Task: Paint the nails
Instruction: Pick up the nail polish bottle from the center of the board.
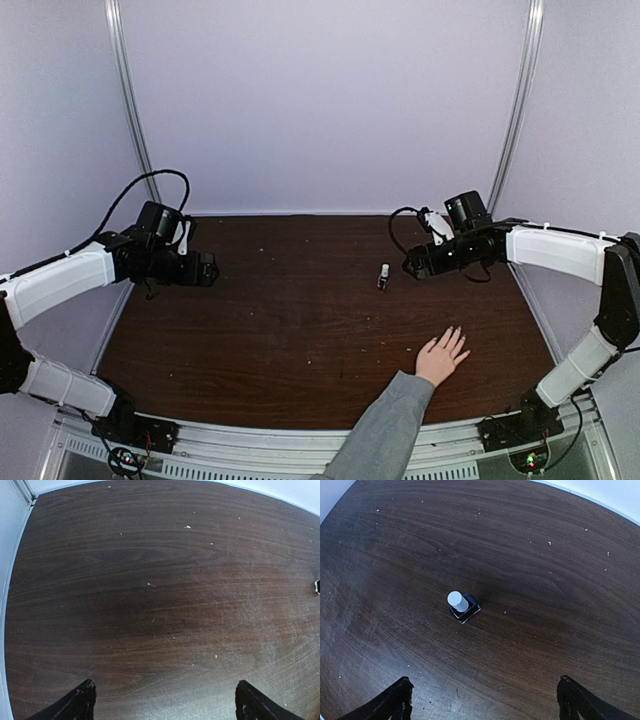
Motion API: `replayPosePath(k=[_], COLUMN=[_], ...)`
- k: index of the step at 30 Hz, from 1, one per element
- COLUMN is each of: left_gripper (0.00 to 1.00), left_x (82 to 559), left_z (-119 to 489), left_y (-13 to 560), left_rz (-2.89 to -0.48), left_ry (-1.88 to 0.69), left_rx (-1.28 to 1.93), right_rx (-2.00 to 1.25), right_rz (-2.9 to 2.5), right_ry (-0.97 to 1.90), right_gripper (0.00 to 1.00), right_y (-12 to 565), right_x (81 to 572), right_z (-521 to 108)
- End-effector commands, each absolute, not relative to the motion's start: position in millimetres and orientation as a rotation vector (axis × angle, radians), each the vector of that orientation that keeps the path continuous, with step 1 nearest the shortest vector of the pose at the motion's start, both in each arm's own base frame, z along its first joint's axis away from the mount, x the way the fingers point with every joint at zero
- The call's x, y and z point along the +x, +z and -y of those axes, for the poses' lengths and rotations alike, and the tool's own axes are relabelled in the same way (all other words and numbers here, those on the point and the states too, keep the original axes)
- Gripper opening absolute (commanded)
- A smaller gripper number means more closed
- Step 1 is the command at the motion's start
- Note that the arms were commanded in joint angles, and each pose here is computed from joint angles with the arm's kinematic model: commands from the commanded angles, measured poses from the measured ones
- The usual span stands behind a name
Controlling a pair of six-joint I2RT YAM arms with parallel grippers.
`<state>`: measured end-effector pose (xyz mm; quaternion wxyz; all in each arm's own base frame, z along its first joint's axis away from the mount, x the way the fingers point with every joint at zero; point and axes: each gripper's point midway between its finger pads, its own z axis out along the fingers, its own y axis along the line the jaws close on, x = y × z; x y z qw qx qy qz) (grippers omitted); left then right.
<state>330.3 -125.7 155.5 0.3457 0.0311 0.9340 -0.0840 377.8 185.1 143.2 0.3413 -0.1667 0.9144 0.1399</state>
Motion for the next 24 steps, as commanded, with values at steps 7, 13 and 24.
replayPosePath(k=[7, 13, 24], left_gripper=[0.98, 0.98, 0.98], left_x=[342, 339, 337], left_z=[125, 121, 126], left_y=[200, 207, 201], left_rz=[-2.226, -2.212, -2.221], left_ry=[-0.24, -0.217, -0.258], left_rx=[0.052, 0.057, 0.065], right_rx=[-0.542, -0.605, -0.639], right_rz=[-2.336, -2.378, -2.534], right_ry=[0.333, 0.291, 0.192], right_gripper=[1.0, 1.0, 0.94], right_y=[180, 178, 139], right_x=[404, 424, 441], right_z=[-208, -222, -237])
